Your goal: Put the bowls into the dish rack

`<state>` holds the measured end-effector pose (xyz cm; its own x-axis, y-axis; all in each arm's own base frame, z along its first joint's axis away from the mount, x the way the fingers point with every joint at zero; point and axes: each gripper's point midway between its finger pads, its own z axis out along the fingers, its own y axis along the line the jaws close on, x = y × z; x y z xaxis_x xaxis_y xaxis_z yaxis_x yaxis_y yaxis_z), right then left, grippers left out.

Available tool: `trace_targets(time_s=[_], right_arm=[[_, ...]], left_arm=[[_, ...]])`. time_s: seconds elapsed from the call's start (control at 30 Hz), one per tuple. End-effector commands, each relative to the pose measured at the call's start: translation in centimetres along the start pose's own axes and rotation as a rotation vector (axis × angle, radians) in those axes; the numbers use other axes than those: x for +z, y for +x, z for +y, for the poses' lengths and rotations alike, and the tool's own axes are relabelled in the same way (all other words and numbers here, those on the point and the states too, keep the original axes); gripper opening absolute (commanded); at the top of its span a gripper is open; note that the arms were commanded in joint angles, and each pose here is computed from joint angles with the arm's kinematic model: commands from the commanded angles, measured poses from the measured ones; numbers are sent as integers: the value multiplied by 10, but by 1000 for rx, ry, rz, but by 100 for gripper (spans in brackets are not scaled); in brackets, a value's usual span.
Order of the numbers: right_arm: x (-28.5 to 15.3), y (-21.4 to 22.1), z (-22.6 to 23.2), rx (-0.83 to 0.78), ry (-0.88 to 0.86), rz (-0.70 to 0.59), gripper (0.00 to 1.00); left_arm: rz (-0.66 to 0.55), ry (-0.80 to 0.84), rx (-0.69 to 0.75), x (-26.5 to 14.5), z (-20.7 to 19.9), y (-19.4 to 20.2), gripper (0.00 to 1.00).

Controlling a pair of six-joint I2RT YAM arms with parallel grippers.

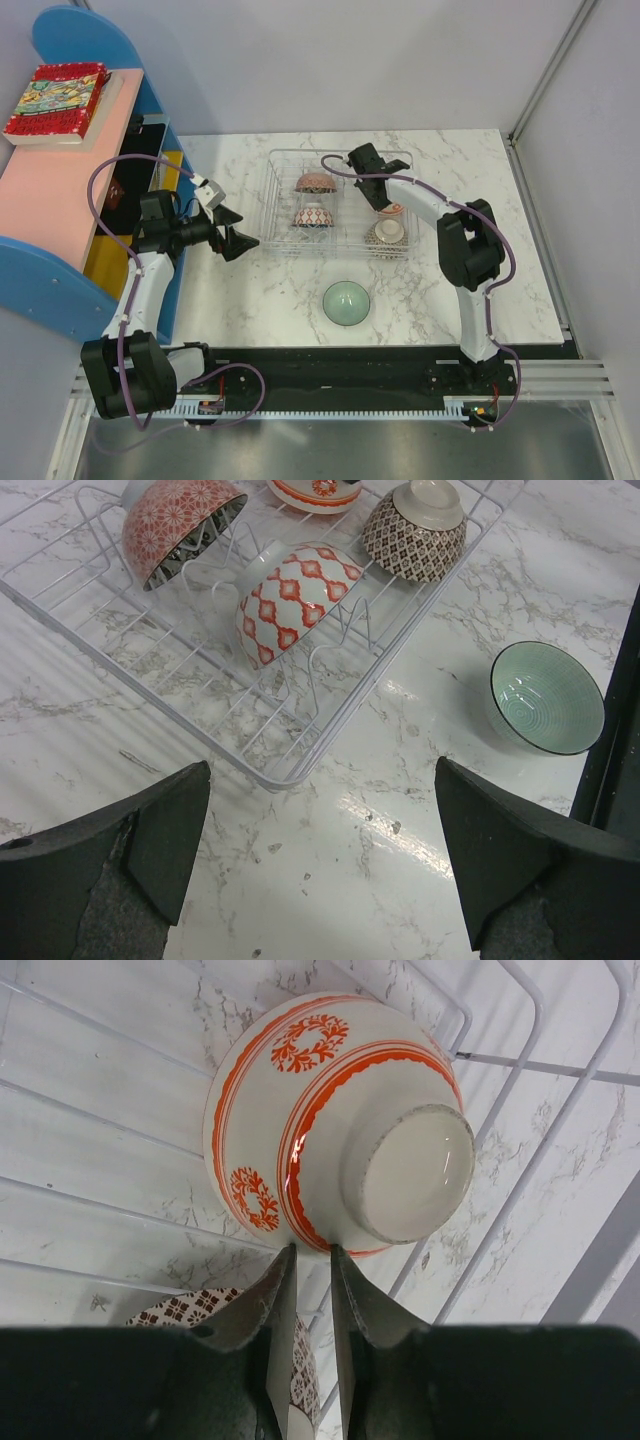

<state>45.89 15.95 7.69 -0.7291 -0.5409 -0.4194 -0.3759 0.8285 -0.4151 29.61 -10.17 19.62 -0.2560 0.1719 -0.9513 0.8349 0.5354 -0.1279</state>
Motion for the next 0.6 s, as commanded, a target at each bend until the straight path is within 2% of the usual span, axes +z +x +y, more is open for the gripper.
trace_targets(time_s=[0.0,0.37,0.4,0.43,0.57], right_arm=[[-1,-35,-23,65,76,-115,26],[-21,-58,-36,117,98,-202,28],[-23,-59,-38,122,103,-207,31],[-26,-61,-40,122,108,-213,41],[-29,-68,-50,141,112,-232,62]], left_arm=[[-26,31,42,-2,-5,-4,100],[-27,35,47,-2,-6,-5,100],[-28,35,44,-2,-6,-4,100],[-26,34,44,-1,-6,-4,100],[-28,42,40,-1,-6,-4,100]])
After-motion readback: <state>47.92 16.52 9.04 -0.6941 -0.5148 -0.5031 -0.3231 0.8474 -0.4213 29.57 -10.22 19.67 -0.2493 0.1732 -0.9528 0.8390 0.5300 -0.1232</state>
